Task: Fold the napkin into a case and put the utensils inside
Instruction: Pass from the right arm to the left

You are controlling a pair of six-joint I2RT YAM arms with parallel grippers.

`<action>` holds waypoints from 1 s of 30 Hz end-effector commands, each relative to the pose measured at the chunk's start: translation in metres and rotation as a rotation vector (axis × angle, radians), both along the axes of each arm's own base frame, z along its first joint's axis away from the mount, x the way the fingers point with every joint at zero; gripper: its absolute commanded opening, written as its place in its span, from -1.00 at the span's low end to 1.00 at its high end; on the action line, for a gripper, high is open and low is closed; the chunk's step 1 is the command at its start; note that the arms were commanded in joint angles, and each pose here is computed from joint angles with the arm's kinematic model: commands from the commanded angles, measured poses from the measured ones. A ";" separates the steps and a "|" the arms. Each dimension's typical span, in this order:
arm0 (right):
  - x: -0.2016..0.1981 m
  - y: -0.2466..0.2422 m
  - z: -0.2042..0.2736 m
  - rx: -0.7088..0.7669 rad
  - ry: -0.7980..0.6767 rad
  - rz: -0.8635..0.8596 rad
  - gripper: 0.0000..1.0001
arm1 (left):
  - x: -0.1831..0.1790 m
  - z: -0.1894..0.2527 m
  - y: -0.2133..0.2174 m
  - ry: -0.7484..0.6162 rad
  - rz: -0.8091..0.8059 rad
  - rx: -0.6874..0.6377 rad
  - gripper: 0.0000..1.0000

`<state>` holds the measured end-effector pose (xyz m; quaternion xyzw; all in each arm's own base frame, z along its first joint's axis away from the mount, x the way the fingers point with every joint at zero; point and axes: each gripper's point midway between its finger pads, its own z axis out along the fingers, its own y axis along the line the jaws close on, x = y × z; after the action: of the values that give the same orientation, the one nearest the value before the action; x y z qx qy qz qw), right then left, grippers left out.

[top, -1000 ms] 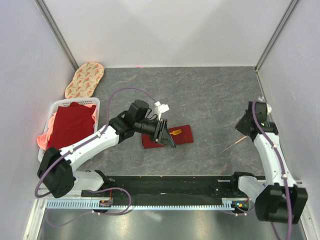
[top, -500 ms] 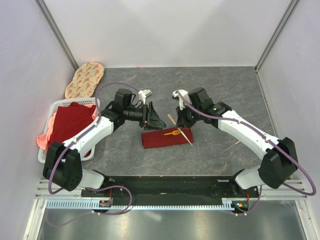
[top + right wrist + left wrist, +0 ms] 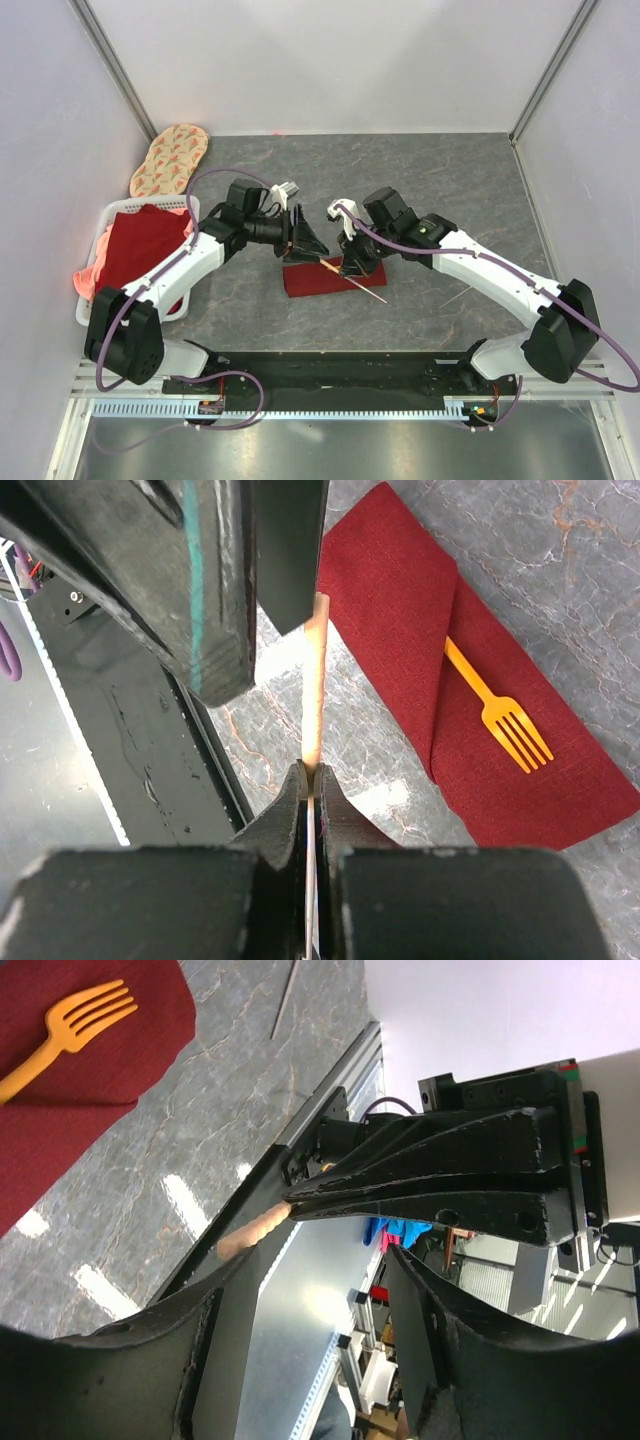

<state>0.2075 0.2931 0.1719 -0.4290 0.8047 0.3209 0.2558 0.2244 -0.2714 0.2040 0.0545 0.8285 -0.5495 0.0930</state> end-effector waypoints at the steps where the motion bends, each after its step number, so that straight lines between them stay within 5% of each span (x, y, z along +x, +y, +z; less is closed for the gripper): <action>1: -0.010 -0.001 0.006 0.026 -0.019 0.035 -1.00 | 0.005 0.032 0.002 -0.100 0.006 -0.002 0.25; 10: -0.011 -0.002 -0.003 -0.001 -0.013 0.026 -1.00 | 0.022 0.006 0.022 -0.084 0.044 0.130 0.26; 20: -0.005 0.003 0.001 -0.001 -0.035 0.025 -1.00 | 0.009 -0.016 0.011 0.020 -0.083 0.094 0.29; 30: 0.004 0.010 0.005 0.012 -0.055 0.023 -1.00 | -0.006 -0.026 -0.005 0.079 -0.116 0.058 0.13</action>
<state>0.1982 0.2915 0.1587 -0.4353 0.8094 0.3116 0.2414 0.2264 -0.2661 0.1722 0.0696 0.8596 -0.5047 0.0387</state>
